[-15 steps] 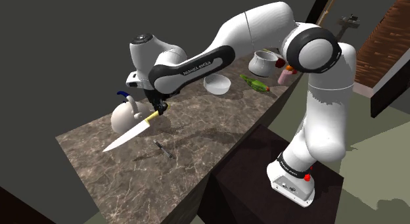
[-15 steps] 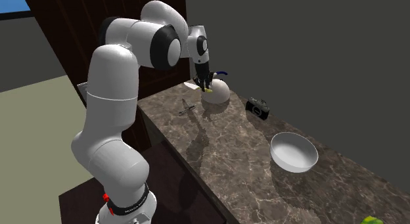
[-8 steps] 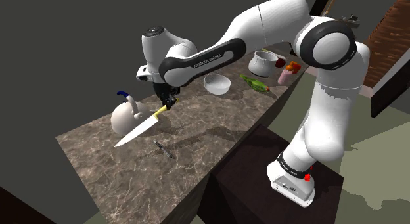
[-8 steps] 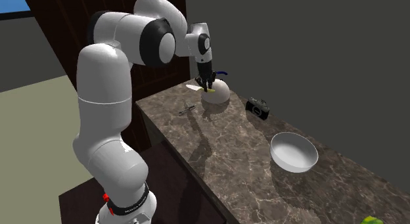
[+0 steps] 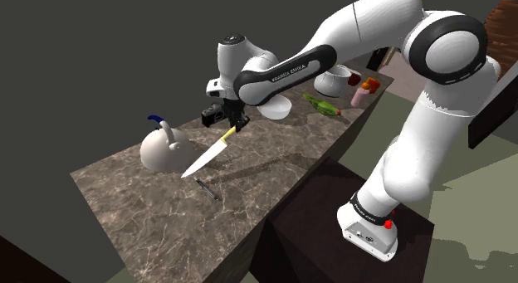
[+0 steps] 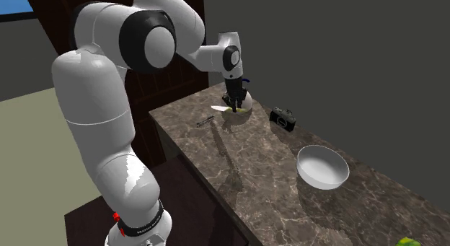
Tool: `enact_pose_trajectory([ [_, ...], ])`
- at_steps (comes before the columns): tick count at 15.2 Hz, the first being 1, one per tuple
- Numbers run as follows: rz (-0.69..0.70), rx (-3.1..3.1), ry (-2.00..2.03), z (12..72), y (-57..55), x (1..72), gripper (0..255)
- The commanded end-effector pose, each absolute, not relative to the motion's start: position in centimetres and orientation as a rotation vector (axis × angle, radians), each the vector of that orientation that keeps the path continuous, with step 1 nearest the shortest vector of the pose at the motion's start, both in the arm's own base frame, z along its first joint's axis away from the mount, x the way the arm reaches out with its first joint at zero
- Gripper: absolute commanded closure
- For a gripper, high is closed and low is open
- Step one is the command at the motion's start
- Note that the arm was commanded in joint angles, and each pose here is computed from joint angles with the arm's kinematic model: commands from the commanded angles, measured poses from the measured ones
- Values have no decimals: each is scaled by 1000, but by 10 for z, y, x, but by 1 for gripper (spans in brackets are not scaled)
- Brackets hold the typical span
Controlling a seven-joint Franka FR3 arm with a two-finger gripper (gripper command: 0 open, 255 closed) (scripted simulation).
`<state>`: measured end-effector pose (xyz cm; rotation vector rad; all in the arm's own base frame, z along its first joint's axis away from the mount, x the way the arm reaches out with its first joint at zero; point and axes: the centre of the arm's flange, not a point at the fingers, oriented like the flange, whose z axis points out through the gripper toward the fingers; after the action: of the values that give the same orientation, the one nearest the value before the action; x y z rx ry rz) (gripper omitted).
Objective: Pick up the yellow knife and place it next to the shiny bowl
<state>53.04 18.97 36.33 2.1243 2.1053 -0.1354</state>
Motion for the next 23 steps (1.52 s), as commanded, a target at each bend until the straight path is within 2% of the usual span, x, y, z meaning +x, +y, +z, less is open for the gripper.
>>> enact_pose_trajectory([
  [1,-135,2124,2107,364,161,525,255],
  [15,-135,2124,2107,364,-18,480,255],
  [23,-135,2124,2107,322,-18,480,255],
])
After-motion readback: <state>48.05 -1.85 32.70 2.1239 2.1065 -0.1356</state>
